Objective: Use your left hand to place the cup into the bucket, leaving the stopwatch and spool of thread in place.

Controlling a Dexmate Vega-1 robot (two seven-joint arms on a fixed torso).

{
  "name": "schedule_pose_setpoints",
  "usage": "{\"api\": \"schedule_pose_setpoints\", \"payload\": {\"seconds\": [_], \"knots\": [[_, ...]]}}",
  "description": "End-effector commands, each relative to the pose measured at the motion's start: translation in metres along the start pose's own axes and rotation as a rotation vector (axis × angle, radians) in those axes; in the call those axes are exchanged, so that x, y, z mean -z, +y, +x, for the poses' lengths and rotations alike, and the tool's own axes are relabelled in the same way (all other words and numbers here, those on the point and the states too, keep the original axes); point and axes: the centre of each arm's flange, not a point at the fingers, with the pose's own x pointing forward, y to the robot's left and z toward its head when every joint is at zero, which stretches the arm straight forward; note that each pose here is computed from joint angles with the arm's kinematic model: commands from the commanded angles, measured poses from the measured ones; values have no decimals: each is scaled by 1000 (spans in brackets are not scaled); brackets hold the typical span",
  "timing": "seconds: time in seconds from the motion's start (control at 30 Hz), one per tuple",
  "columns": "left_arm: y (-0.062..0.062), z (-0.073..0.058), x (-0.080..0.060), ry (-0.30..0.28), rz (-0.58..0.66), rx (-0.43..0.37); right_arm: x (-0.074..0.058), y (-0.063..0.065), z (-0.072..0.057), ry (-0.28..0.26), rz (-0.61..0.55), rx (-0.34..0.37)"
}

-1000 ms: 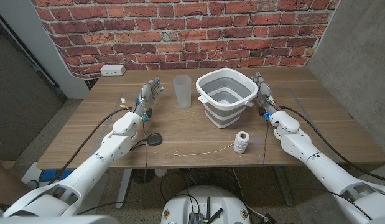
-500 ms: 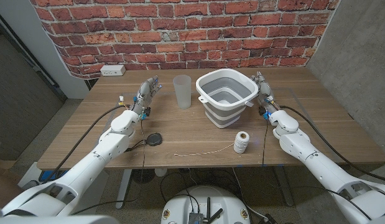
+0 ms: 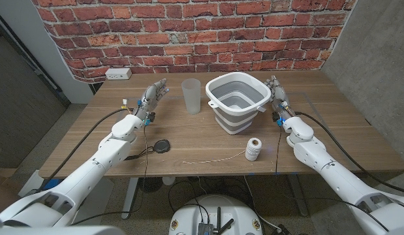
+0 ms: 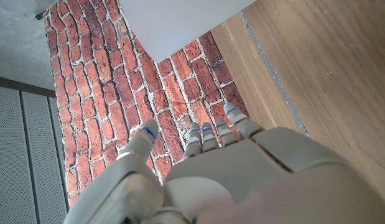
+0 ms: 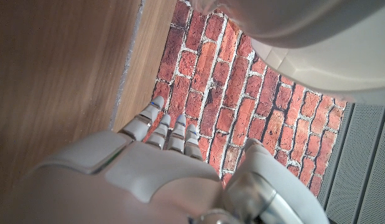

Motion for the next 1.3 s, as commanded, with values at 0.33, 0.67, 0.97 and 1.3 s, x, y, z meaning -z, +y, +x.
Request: {"api": "schedule_pose_setpoints", "payload": {"seconds": [0.33,0.67,0.97,1.3], "knots": [[20,-12,-25,5,100,118,6,5,-6,-3,4,33],[35,-15,-43,50,196,206,9,5,-11,2,7,39],[45,-17,-50,88,257,244,6,-2,-12,18,-18,20],[44,-2,-54,117,316,313,6,-10,-15,22,-29,31]]}}
